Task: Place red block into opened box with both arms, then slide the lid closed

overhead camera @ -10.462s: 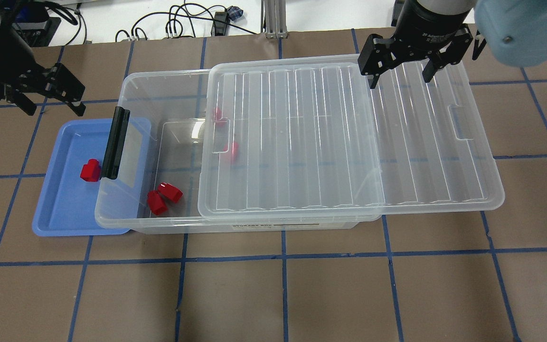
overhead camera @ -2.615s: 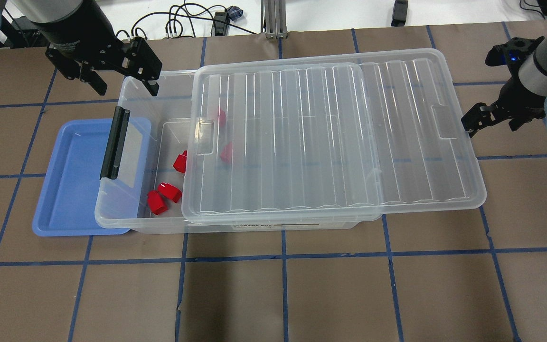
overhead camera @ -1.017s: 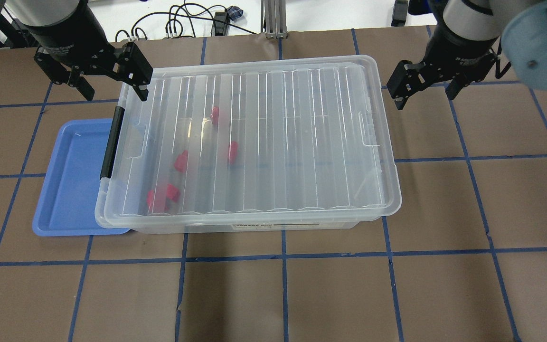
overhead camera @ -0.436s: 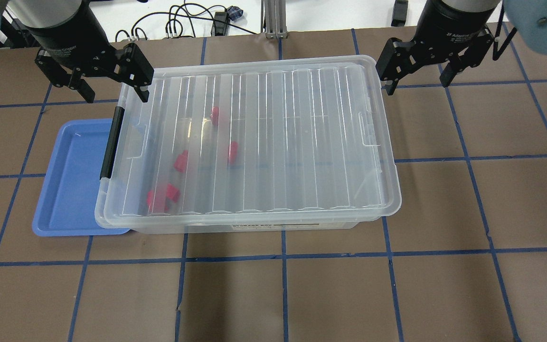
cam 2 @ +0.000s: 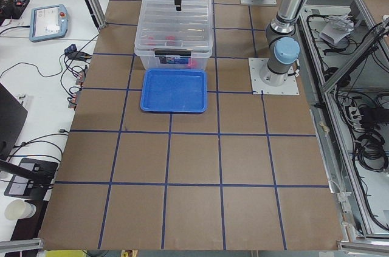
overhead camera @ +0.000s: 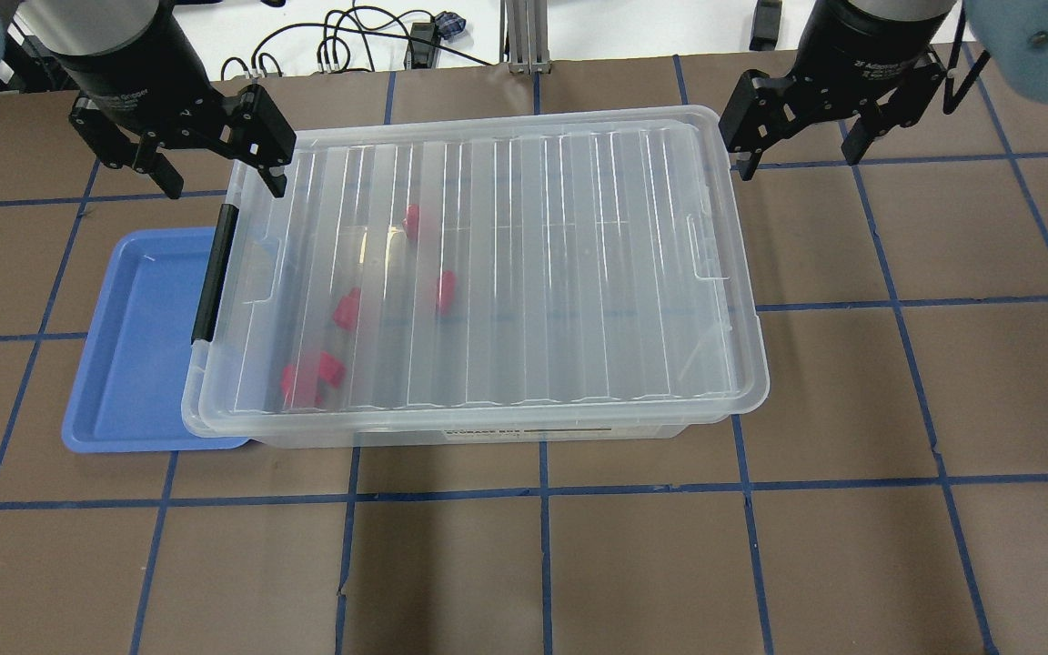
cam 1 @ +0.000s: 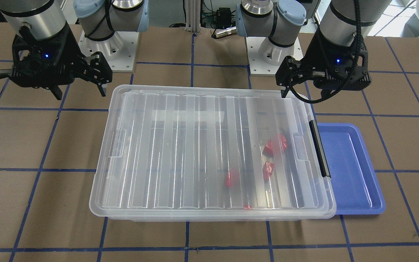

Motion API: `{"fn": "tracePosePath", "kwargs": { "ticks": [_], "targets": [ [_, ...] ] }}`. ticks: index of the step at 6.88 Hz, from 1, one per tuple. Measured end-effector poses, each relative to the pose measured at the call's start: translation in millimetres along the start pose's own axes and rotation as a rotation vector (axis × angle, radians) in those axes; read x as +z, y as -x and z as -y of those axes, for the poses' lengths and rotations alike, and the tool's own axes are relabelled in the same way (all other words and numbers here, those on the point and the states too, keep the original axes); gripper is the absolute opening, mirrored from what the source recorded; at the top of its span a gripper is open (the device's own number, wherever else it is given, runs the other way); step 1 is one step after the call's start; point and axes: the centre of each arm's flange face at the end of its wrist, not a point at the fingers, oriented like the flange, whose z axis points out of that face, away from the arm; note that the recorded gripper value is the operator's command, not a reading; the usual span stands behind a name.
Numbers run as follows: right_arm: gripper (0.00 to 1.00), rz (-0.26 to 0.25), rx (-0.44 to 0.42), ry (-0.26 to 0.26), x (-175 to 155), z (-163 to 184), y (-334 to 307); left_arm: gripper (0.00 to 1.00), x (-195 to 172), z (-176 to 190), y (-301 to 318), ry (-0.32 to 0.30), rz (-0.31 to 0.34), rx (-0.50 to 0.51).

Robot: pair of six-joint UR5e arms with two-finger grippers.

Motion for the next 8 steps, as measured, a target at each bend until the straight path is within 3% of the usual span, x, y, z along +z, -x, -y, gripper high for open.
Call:
{"fn": "tracePosePath", "kwargs": {
  "ticks": [8],
  "targets": [
    [1.00, -0.001, 0.002, 0.003, 2.7, -0.8, -0.8, 1.00, 6.8, -3.4, -1.3, 0.011, -0.004, 0.002]
  ]
}}
